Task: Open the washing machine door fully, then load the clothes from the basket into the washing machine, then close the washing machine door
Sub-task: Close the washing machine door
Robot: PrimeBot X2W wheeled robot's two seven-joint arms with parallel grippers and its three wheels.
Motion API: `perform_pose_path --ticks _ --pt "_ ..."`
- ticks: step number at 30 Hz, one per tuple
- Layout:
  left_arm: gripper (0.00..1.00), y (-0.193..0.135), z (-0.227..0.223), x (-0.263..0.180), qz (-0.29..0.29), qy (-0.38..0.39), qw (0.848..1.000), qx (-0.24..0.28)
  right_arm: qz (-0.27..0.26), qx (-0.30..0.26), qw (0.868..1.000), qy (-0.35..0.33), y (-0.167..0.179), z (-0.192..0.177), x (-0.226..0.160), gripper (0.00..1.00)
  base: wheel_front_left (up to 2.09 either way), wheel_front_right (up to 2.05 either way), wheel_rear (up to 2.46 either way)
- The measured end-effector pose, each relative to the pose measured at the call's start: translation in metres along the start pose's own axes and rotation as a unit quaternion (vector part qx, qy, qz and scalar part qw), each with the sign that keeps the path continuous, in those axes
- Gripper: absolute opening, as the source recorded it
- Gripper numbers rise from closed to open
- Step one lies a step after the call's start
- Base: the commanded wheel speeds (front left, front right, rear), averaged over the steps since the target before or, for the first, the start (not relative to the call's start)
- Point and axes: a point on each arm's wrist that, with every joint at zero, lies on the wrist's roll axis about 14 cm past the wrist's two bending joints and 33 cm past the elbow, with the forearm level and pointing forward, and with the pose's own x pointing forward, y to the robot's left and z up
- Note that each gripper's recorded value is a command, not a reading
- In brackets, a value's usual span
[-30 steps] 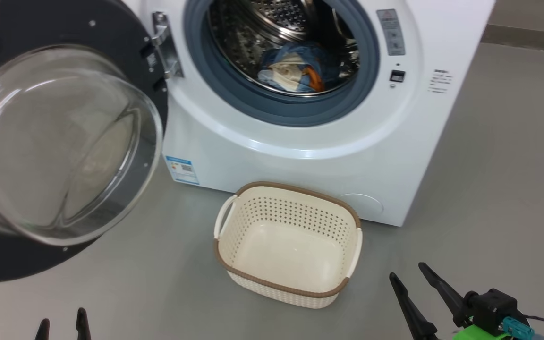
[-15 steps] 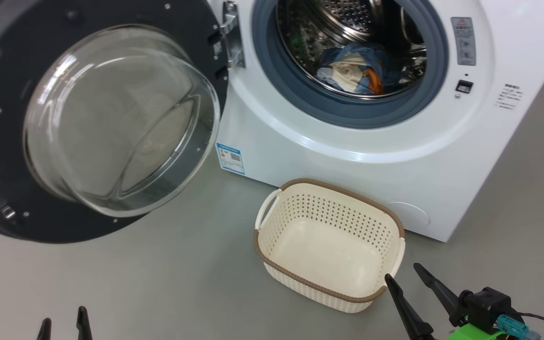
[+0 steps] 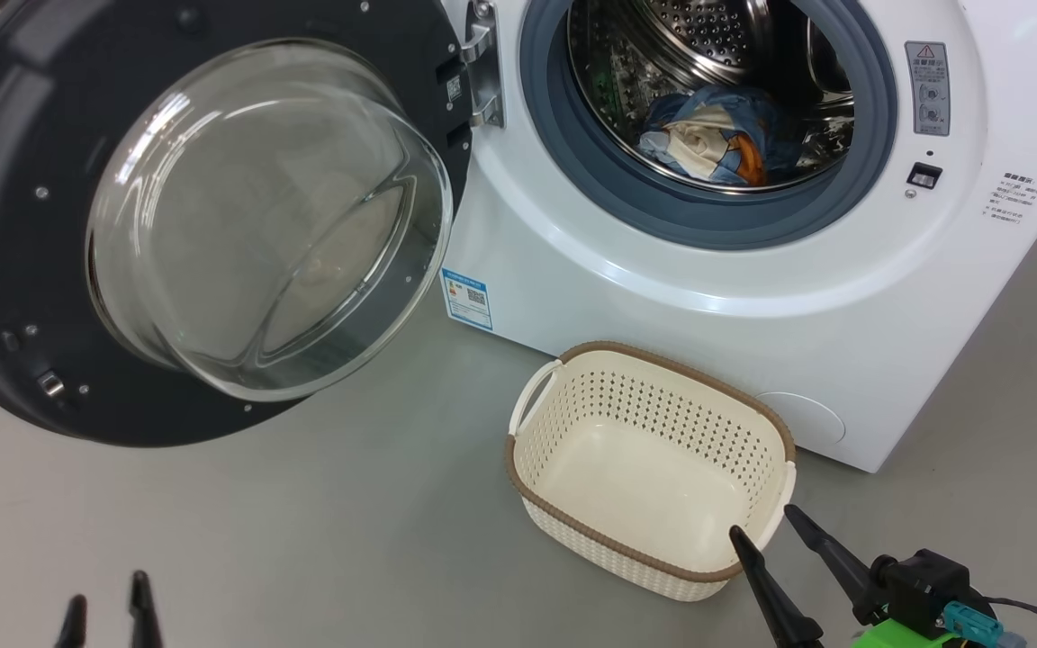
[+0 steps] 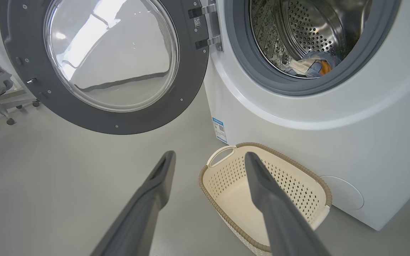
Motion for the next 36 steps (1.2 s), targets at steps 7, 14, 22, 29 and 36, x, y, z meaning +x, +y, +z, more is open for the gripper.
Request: perform_pose_path --ticks 7,14,22,29,36 --pt "0.00 0.006 0.049 0.009 0.011 -0.079 0.996 -0.029 -0.006 0.002 1.000 -0.001 -0.004 0.000 0.000 1.00 0.00 0.00 0.00" --pt "0.00 0.008 0.173 0.037 -0.015 -0.250 0.967 -0.047 -0.025 0.011 1.000 -0.006 -0.018 0.000 0.001 1.00 0.00 0.00 0.00" --pt "0.00 0.022 0.264 0.071 -0.044 -0.332 0.938 -0.091 -0.038 0.023 0.999 0.003 -0.029 -0.010 -0.001 1.00 0.00 0.00 0.00" --pt "0.00 0.041 0.273 0.118 -0.025 -0.295 0.942 -0.157 -0.048 0.029 0.998 0.014 -0.042 -0.022 -0.003 1.00 0.00 0.00 0.00" --pt "0.00 0.048 0.253 0.165 -0.008 -0.186 0.960 -0.207 -0.053 0.036 0.998 0.024 -0.051 -0.033 -0.001 1.00 0.00 0.00 0.00"
